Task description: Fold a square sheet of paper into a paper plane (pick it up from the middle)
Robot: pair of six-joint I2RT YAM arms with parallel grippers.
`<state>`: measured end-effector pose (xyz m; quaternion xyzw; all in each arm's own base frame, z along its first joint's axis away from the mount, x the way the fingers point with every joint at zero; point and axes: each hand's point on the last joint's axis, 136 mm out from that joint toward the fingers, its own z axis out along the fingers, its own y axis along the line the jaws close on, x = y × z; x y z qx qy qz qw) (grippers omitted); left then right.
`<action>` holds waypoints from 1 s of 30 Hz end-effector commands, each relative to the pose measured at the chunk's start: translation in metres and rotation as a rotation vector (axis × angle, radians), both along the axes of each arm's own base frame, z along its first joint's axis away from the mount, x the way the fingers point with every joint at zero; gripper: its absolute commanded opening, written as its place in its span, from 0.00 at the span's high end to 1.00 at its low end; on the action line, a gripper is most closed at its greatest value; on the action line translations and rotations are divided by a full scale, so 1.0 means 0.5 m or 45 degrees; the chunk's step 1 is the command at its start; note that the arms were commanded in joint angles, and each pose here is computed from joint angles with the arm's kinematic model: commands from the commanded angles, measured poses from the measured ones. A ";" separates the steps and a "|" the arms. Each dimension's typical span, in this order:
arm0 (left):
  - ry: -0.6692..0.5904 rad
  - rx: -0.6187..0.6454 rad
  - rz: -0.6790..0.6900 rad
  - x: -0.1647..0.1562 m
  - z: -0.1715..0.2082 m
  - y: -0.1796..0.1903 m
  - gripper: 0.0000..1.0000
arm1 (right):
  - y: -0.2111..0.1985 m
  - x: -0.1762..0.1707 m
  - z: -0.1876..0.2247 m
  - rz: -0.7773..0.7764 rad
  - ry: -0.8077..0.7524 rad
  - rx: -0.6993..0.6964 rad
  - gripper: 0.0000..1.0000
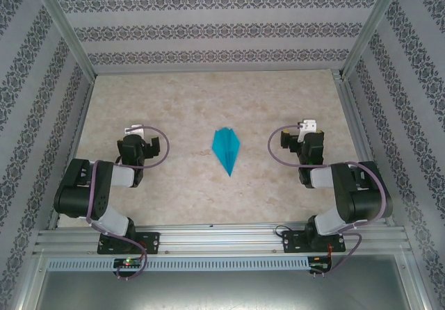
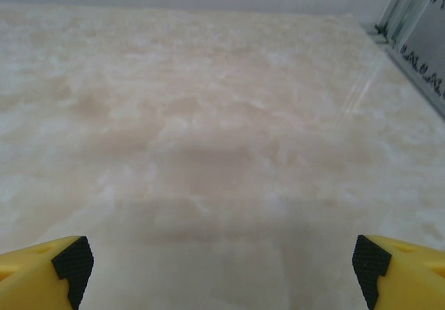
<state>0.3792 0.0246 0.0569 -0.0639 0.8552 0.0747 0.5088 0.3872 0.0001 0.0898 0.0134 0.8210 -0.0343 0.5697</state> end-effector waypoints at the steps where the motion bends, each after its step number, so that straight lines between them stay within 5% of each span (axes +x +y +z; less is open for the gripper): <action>1: -0.129 -0.016 -0.049 0.033 0.053 -0.003 0.00 | -0.022 0.012 0.036 -0.096 -0.083 0.013 0.02; 30: -0.141 -0.007 -0.048 0.032 0.054 -0.003 0.00 | -0.044 0.006 0.040 -0.195 -0.096 0.008 0.02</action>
